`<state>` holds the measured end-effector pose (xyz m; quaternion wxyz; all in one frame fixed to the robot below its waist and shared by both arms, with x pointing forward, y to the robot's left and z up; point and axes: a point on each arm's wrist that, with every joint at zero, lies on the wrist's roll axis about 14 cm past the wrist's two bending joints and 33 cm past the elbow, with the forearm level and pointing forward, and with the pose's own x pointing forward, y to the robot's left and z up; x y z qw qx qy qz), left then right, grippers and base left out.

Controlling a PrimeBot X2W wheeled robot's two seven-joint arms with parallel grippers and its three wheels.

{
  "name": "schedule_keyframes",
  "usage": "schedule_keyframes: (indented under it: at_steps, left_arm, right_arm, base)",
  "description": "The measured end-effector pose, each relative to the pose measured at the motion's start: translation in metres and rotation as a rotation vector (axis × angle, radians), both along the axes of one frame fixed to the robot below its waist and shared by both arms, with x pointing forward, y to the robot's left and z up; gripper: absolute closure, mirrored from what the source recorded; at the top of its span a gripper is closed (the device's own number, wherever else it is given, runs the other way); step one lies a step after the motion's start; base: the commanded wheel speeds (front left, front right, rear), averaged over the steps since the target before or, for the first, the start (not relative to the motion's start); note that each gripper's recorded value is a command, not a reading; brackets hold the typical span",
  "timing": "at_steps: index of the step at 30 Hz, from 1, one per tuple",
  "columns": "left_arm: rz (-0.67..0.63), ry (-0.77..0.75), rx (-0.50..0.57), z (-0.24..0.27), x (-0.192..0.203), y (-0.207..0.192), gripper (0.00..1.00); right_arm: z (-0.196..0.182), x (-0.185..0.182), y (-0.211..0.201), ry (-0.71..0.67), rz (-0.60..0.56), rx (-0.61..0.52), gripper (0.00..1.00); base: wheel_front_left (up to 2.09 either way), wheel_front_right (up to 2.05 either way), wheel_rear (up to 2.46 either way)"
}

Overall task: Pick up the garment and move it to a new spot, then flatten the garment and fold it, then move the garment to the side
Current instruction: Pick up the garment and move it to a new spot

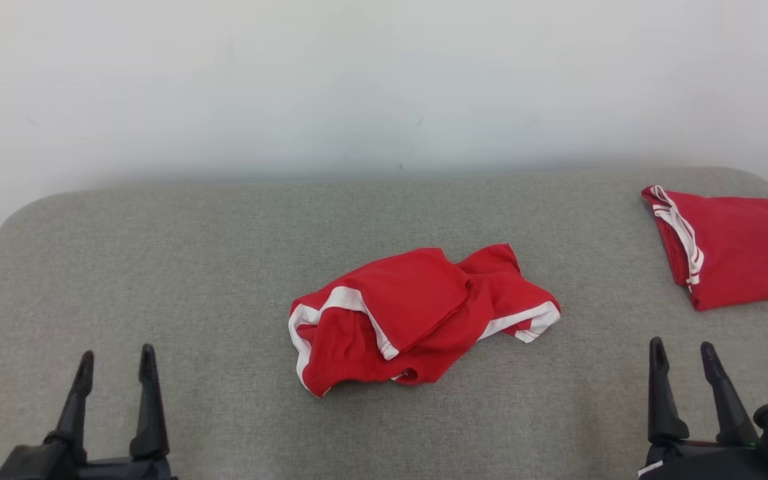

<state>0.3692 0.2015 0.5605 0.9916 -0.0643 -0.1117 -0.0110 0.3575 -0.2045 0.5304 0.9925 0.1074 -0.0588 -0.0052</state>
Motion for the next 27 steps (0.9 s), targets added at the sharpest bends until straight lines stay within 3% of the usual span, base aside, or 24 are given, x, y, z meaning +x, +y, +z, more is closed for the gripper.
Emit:
schedule_keyframes:
  at_steps: [10, 27]
  left_arm:
    - [0.069, 0.033, -0.02, -0.016, -0.014, 0.023, 0.0]
    - [-0.001, 0.068, 0.001, -0.031, -0.014, 0.01, 0.0]
  right_arm:
    - [-0.005, 0.001, 0.023, 0.013, 0.067, 0.002, 0.0]
    - [-0.019, 0.002, 0.052, 0.061, 0.154, -0.016, 0.0]
  base:
    - [0.0, 0.0, 0.0]
    - [0.0, 0.0, 0.0]
